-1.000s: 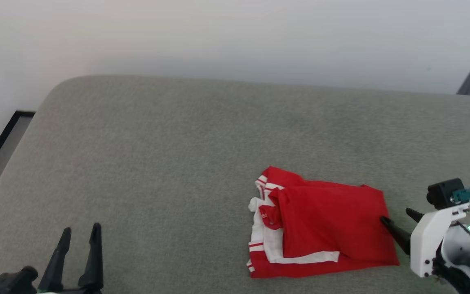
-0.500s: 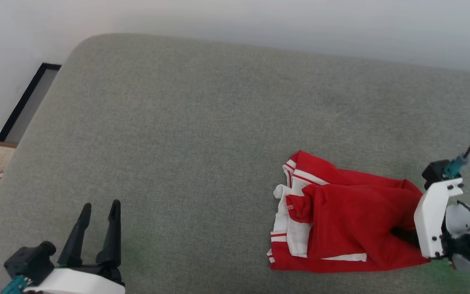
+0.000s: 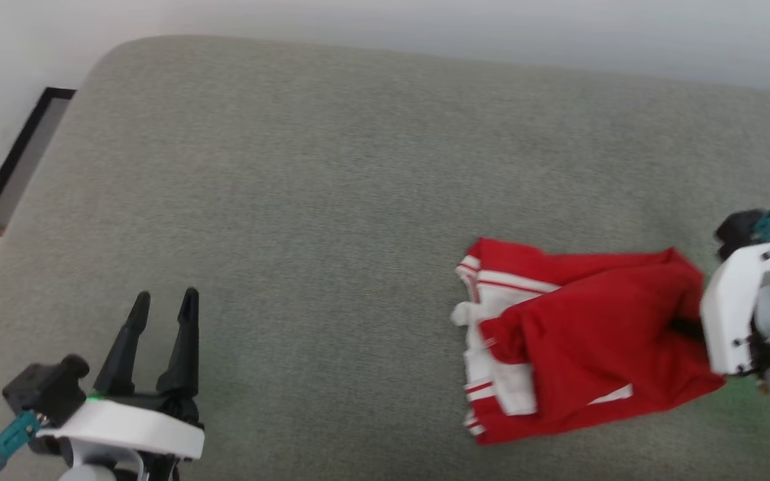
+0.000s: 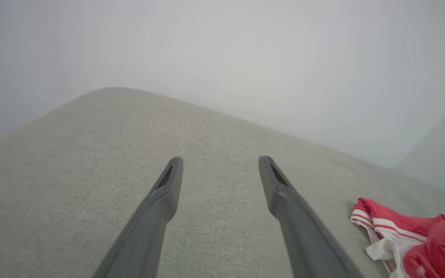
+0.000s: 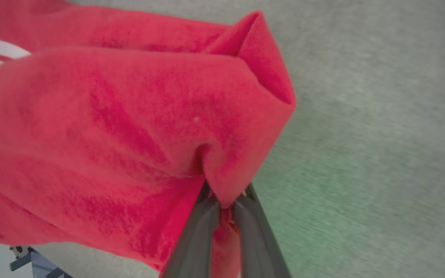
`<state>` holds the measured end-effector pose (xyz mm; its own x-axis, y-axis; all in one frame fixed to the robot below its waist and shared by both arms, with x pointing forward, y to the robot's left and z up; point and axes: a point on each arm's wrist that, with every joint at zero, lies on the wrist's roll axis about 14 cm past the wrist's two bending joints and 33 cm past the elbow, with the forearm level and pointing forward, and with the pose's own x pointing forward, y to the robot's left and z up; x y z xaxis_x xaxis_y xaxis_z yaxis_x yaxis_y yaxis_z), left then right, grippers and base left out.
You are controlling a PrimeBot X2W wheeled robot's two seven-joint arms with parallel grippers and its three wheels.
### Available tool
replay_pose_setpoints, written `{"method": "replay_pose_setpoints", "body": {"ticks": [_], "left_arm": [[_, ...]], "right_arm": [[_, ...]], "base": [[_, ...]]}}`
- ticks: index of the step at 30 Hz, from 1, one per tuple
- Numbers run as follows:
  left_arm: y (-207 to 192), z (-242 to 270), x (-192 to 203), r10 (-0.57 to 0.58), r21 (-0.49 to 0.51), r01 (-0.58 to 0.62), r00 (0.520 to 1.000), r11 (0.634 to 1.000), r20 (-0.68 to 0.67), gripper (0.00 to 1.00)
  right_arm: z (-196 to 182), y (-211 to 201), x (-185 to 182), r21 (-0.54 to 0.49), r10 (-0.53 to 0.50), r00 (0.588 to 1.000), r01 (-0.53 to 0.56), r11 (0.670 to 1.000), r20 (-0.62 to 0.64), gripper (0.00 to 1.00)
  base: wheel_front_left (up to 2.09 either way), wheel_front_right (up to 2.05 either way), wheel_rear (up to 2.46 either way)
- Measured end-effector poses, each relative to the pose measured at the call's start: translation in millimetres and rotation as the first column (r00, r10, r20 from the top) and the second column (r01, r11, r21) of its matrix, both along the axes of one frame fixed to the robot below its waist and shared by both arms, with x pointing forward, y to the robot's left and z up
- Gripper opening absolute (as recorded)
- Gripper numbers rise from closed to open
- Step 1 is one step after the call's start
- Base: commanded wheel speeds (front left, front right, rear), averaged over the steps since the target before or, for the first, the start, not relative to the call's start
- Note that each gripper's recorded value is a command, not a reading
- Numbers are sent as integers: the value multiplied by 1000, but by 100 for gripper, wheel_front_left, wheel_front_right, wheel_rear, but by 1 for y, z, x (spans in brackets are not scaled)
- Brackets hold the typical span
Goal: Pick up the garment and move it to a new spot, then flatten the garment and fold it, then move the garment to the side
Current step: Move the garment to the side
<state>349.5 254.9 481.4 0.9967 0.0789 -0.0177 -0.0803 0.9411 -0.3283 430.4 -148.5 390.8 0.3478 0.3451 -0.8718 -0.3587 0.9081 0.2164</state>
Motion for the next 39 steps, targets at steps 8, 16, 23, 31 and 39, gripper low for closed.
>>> {"method": "replay_pose_setpoints", "body": {"ticks": [8,16,23,31,39], "left_arm": [[-40,10,46,-159,23,158,986,987,41,100],[-92,11,87,-328,36,326,943,945,63,100],[-140,9,115,-462,37,461,882,887,88,100],[-189,-1,140,-583,27,583,806,812,102,100],[-215,-17,158,-643,6,646,759,763,103,100]], "right_arm": [[32,-77,30,-86,-149,978,163,983,146,0],[54,-153,40,-176,-265,928,316,932,263,0],[78,-216,44,-256,-314,865,430,865,392,0],[97,-282,39,-406,-283,821,508,760,496,0],[93,-325,38,-502,-270,802,557,662,533,0]], "base": [[0,0,0],[0,0,0],[0,0,0],[0,0,0],[0,0,0]]}}
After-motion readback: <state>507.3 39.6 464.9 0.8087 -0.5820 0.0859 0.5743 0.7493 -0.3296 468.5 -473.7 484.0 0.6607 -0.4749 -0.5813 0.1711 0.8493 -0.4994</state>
